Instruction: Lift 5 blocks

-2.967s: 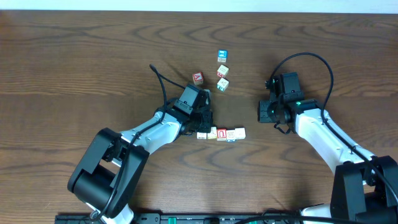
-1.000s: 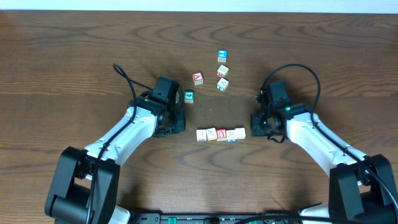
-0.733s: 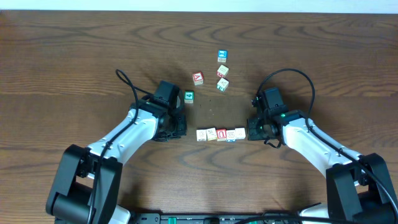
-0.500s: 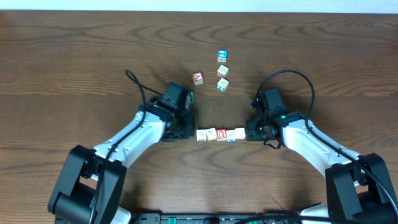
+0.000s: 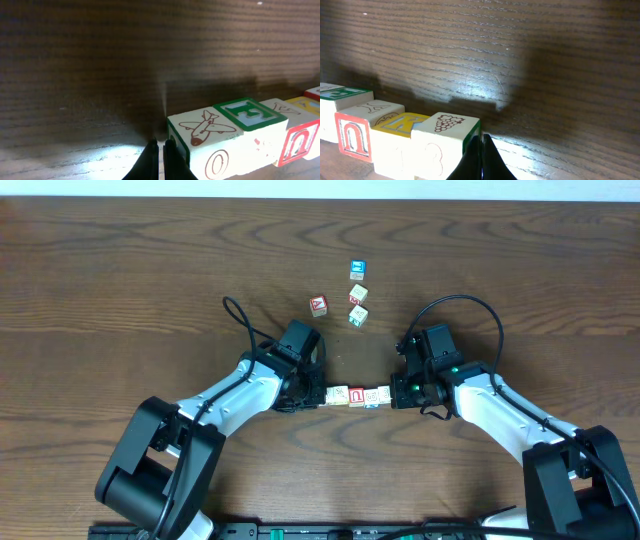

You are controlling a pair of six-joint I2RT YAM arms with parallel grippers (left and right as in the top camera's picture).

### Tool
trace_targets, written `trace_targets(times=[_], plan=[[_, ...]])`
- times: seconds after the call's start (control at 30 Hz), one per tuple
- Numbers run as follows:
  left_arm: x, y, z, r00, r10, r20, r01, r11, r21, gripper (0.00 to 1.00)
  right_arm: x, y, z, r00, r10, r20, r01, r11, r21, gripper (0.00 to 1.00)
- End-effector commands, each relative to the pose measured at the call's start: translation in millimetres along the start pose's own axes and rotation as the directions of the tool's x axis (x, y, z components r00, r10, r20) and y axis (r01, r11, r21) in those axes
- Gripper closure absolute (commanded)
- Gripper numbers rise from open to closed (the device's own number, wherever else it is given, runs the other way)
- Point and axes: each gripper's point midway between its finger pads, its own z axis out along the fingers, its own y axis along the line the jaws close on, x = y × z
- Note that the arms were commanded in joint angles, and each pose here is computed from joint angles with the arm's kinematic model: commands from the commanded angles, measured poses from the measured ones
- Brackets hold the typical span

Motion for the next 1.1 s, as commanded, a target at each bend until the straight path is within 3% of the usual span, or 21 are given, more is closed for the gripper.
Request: trace_targets(times=[0.0, 0.5, 1.07], plan=[[0, 0, 3, 1.0, -0.017, 0.002, 0.017, 1.0, 0.004, 0.93, 7, 13, 3, 0.999, -0.039, -0.02, 0.038, 0.998, -0.046, 0.99], [-2, 0, 3, 1.0, -0.018, 0.01, 0.018, 1.0, 0.005, 0.93, 5, 4, 4, 1.0, -0.03, -0.007, 0.03, 0.999, 0.021, 0.99], [3, -9, 4, 0.999, 0.042, -0.006, -0.041, 0.998, 0.04, 0.93, 5, 38, 1, 0.999, -0.05, -0.016, 0.046, 0.984, -0.173, 0.99]])
